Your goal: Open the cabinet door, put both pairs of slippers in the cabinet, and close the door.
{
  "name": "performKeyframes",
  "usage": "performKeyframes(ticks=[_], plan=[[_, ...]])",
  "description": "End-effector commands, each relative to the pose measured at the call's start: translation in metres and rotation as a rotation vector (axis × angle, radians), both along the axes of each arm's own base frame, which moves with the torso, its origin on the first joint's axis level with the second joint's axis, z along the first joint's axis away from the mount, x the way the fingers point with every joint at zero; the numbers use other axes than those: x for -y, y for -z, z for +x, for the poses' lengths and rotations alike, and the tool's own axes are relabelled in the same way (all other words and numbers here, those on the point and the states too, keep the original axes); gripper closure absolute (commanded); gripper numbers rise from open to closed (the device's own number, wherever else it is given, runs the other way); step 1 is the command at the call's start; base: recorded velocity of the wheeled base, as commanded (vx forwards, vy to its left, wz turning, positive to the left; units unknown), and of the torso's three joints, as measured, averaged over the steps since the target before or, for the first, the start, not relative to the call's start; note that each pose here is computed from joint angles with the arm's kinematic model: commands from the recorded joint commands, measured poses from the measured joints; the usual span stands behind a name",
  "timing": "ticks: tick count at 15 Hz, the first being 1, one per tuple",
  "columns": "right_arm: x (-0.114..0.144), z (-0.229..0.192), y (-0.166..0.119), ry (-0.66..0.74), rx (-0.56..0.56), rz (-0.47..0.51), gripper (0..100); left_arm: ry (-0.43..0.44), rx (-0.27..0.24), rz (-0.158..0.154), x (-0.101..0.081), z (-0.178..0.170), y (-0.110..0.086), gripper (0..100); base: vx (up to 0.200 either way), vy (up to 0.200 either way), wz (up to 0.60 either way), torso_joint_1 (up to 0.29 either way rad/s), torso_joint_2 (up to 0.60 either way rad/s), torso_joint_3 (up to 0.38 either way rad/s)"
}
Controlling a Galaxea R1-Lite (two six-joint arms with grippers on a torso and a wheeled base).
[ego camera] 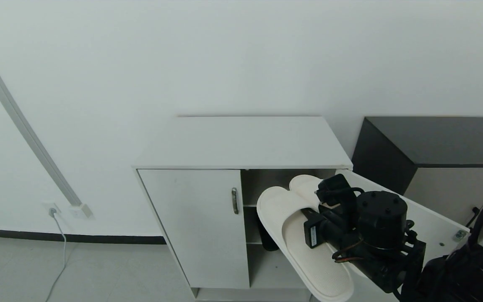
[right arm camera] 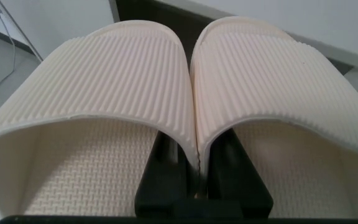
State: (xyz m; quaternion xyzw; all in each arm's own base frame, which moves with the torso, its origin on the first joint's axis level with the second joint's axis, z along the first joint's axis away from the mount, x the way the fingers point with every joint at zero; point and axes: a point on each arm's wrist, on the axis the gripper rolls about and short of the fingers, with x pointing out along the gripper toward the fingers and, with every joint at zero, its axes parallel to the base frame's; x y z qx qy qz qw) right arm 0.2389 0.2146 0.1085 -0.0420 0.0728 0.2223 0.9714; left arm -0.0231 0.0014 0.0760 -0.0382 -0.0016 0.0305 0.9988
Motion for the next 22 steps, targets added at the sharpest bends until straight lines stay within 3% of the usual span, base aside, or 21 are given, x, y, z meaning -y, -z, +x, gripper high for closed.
performKeyframes(ticks=[1, 12, 22], plan=[[-0.0004, 0.0002, 0.0011, -0.002, -0.001, -0.006, 100, 0.001, -0.001, 0.0, 0.0, 0.0001, 0.0, 100, 0.0, 0.0, 0.0, -0.237, 0.54, 0.325], [-0.0022, 0.0021, 0.007, -0.003, 0.009, -0.006, 100, 0.001, -0.001, -0.002, 0.0, 0.0001, 0.0, 100, 0.0, 0.0, 0.0, -0.202, 0.52, 0.318], [-0.0022, 0.0021, 0.007, -0.003, 0.009, -0.005, 100, 0.001, -0.001, -0.002, 0.0, 0.0001, 0.0, 100, 0.0, 0.0, 0.0, -0.125, 0.47, 0.339]])
